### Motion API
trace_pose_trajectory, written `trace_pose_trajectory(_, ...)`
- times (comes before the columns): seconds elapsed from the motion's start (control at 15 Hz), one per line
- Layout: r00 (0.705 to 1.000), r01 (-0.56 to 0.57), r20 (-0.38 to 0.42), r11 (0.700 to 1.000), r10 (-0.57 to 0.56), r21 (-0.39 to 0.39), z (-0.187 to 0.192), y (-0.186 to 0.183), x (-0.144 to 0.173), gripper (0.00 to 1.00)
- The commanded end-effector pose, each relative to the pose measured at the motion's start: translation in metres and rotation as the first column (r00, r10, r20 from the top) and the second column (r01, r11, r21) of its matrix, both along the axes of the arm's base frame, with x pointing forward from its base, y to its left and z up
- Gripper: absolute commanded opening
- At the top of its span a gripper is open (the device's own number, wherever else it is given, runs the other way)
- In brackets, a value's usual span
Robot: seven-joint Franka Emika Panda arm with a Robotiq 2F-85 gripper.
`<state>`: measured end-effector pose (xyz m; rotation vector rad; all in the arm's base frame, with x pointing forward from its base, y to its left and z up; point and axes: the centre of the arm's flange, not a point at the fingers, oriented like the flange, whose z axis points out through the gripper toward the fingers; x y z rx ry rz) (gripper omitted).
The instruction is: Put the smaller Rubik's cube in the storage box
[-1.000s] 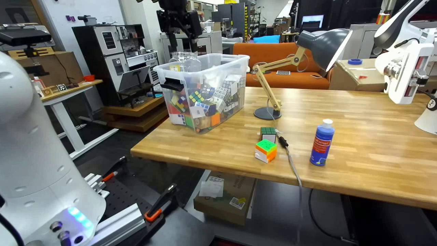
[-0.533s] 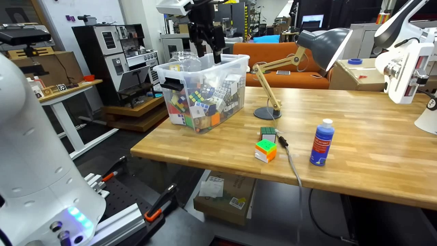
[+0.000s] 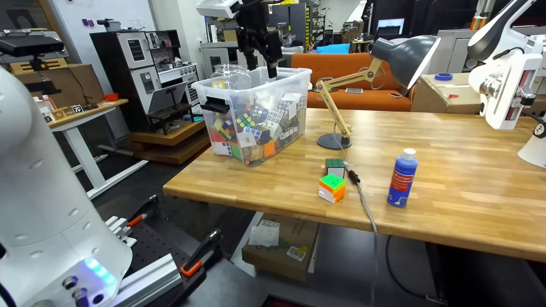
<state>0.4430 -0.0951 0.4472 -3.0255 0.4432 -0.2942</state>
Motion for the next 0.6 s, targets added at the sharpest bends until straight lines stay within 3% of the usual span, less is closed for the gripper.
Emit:
trace_pose_trajectory(0.0,0.998,0.054,0.011,0.998,-0.054,0.027,-0.001,-0.004,0.012,1.0)
trace_pose_trajectory(0.2,0.985,0.172,0.029,0.984,-0.173,0.045,-0.007,-0.016,0.036,1.0)
trace_pose_trajectory(0.53,0.933,0.36,-0.012,0.933,-0.36,0.007,-0.059,-0.057,0.083,1.0)
